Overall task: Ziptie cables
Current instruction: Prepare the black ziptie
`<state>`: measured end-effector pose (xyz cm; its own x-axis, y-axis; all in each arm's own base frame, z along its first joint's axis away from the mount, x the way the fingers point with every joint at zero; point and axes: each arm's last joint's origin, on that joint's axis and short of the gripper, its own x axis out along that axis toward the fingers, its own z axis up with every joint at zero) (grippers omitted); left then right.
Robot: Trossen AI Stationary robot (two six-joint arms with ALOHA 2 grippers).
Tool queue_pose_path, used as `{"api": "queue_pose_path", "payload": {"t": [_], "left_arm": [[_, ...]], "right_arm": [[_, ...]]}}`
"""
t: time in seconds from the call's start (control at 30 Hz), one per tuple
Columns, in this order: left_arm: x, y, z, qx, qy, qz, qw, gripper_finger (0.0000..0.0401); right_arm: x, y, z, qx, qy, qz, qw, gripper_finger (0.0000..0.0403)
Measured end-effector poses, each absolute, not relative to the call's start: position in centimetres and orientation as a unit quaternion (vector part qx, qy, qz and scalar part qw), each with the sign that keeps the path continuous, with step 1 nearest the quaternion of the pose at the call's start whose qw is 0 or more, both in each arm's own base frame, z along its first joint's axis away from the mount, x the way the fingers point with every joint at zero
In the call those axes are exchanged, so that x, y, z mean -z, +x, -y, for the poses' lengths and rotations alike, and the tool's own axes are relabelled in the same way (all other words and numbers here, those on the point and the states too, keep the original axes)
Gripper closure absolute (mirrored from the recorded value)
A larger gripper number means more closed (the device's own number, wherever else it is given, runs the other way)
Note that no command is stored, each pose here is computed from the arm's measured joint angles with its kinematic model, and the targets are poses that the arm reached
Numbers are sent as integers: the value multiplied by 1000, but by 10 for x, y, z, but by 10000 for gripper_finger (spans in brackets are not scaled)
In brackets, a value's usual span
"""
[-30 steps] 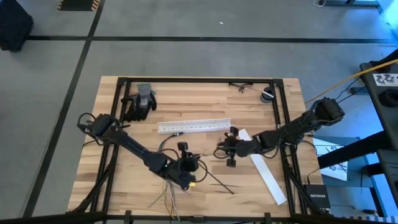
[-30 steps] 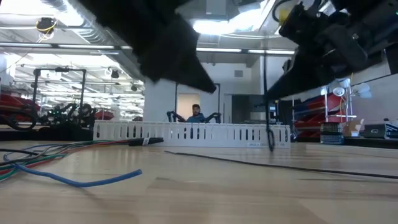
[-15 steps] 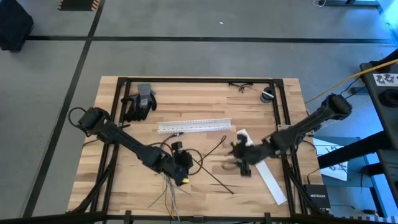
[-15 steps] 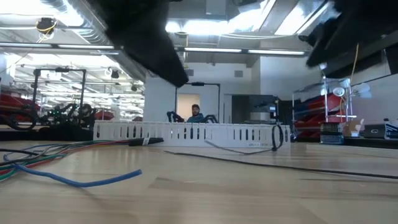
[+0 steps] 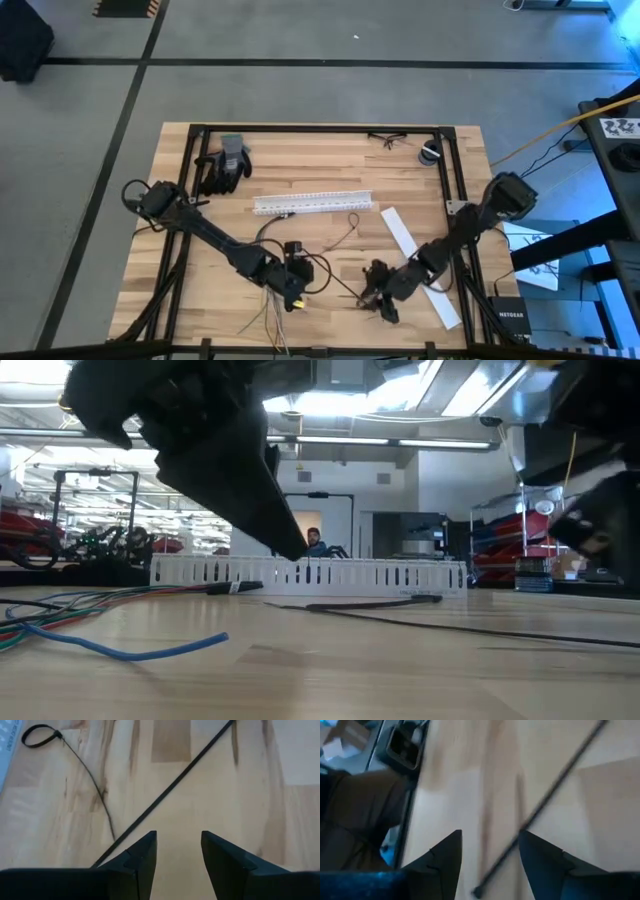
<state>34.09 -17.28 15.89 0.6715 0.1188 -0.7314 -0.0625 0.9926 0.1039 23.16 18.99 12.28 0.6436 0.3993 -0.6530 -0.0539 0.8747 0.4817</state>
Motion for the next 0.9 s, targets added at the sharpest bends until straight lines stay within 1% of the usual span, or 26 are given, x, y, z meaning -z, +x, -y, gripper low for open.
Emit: {"api": "queue_pose_path", "payload": {"t": [0.1,0.2,0.3,0.37,0.47,0.53,0.57,0.63,0.7,0.8,0.83,0.9], "left_arm": [[-162,344,176,-43,23,-381,923,251],[-165,345,181,-35,14,-363,931,253],[-165,343,184,-29,20,-361,932,253],[-165,343,184,-29,20,-361,932,251],[-165,342,186,-28,22,-363,931,251],[-165,342,186,-28,25,-362,931,252],[-165,342,186,-27,25,-362,931,254],[-165,342,186,-27,25,-364,931,256],[-165,342,187,-27,24,-363,931,256],[-165,342,187,-25,29,-362,931,256],[-165,342,187,-24,33,-362,931,257],[-165,342,186,-23,36,-360,932,258]], "right_arm": [[-120,233,-199,-100,180,-431,878,217],[-123,239,-212,-61,141,-436,887,217],[-121,242,-228,-21,83,-432,898,217],[-114,243,-235,-1,50,-447,893,217],[-105,249,-243,17,47,-463,885,217],[-99,251,-245,45,50,-470,880,221],[-97,251,-245,52,52,-473,878,228],[-96,251,-245,59,55,-477,875,255],[-96,251,-245,63,56,-479,874,295],[-95,251,-244,63,54,-482,872,370],[-95,251,-244,62,53,-484,871,386],[-95,250,-243,64,46,-486,871,392]]}}
